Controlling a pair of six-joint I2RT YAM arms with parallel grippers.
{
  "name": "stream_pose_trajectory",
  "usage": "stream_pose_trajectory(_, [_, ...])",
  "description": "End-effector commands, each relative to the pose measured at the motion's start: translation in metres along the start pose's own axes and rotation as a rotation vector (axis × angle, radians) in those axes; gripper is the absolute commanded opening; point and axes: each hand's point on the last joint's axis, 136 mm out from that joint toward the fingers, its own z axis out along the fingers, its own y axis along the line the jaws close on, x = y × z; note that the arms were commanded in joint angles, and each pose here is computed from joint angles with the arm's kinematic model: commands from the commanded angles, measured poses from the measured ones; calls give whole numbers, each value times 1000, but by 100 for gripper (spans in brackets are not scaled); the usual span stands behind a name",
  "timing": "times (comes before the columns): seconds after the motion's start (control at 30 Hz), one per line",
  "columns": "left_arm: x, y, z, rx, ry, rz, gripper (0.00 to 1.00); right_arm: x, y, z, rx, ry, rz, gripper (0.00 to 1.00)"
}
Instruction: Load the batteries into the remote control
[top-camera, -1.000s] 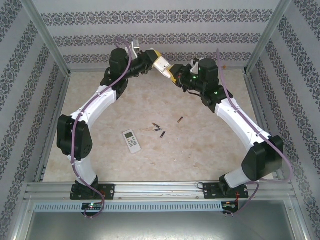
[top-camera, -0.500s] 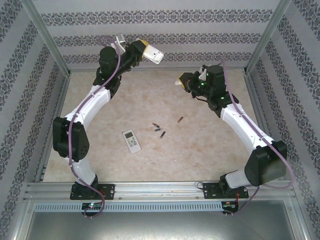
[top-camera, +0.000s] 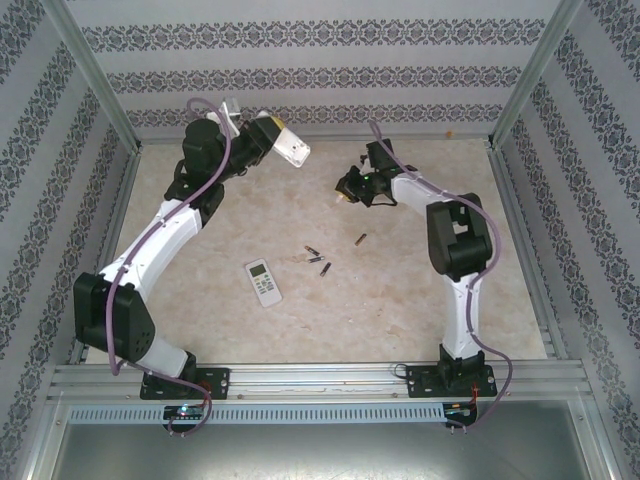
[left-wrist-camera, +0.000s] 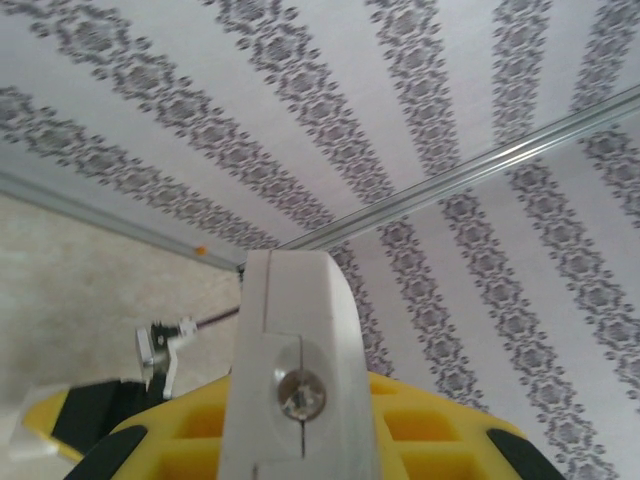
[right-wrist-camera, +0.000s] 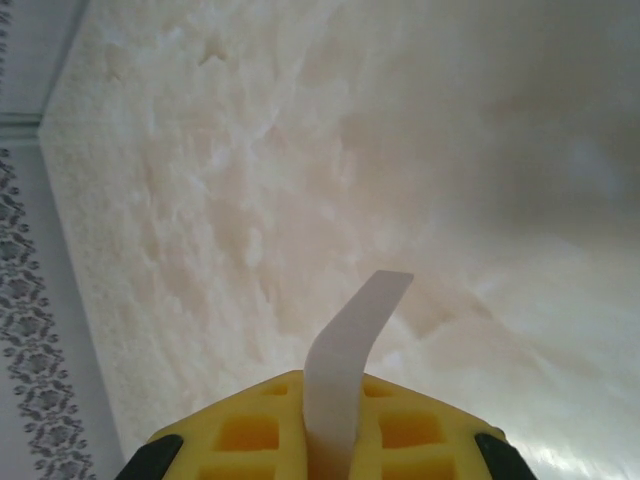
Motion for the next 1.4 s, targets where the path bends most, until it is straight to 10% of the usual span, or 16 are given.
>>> stream_pose_trajectory(0.0, [0,-11,-15,-10,-7,84,4,-2,12,15,-12,14,-69,8])
stream_pose_trajectory(0.23, [6,-2,-14,-31,16,79,4,2,-38,20,107,15,-1,16])
stream_pose_trajectory(0.4, [6,3,-3,-27,25,63,4,5,-64,-13,223,-5,40,42])
stream_pose_trajectory(0.6, [3,4,9,-24,35,51,4,-9,-42,-76,192,-99,24,52])
stream_pose_trajectory(1.0, [11,-3,14,-10,98,94,4,95,192,-219,-164,-509,-1290,98])
stream_pose_trajectory(1.37, [23,-23,17,52,147,121,4,108,246,-171,-205,-427,-1535,98])
